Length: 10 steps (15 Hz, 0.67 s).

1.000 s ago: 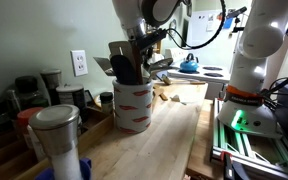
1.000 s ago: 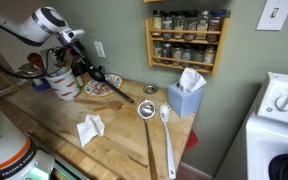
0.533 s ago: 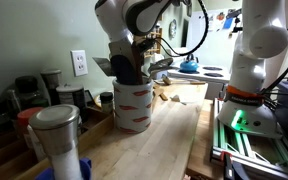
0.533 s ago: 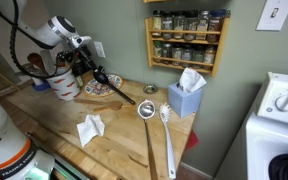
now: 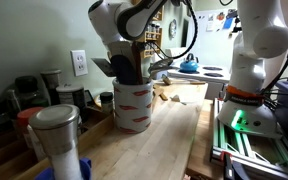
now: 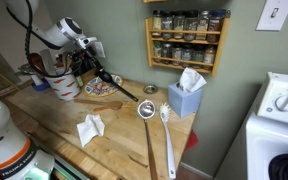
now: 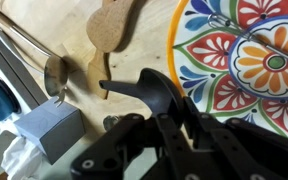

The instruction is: Put the black ladle on the floral plate

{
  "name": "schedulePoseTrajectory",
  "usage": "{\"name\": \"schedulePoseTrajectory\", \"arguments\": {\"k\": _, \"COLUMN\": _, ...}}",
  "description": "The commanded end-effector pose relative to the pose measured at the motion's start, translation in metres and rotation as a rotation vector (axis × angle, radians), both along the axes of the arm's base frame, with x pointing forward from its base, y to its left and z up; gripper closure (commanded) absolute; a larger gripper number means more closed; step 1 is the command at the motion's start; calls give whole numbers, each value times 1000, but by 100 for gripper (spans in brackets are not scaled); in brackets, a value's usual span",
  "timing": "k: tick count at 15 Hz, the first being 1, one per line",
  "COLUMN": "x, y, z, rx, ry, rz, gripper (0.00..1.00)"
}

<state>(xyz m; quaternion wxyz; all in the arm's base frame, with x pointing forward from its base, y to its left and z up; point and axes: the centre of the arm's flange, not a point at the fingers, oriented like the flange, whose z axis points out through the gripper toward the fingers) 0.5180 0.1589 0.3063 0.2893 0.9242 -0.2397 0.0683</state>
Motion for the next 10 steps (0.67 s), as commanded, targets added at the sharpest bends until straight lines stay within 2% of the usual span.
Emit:
{"name": "schedulePoseTrajectory", "arguments": {"k": 1, "x": 6, "y": -1, "z": -3, "rx": 4, "ry": -8, "rz": 80, "gripper": 98}}
{"name": "schedulePoseTrajectory", "arguments": {"k": 7, "x": 8, "y": -1, "z": -2, "rx": -27, "ry": -6, "rz": 164, "gripper": 98}}
{"name": "schedulePoseTrajectory", "arguments": {"k": 8, "x": 7, "y": -1, "z": -3, "rx": -33, "ry": -1, "rz": 174, "gripper": 66}}
{"name": "schedulePoseTrajectory", "arguments": {"k": 9, "x": 6, "y": -1, "z": -3, "rx": -36, "ry": 4, "rz": 184, "gripper": 65}}
{"name": "schedulePoseTrajectory", "arguments": {"k": 10, "x": 5, "y": -1, "z": -4, "rx": -36, "ry": 6, "rz": 190, "gripper": 59}}
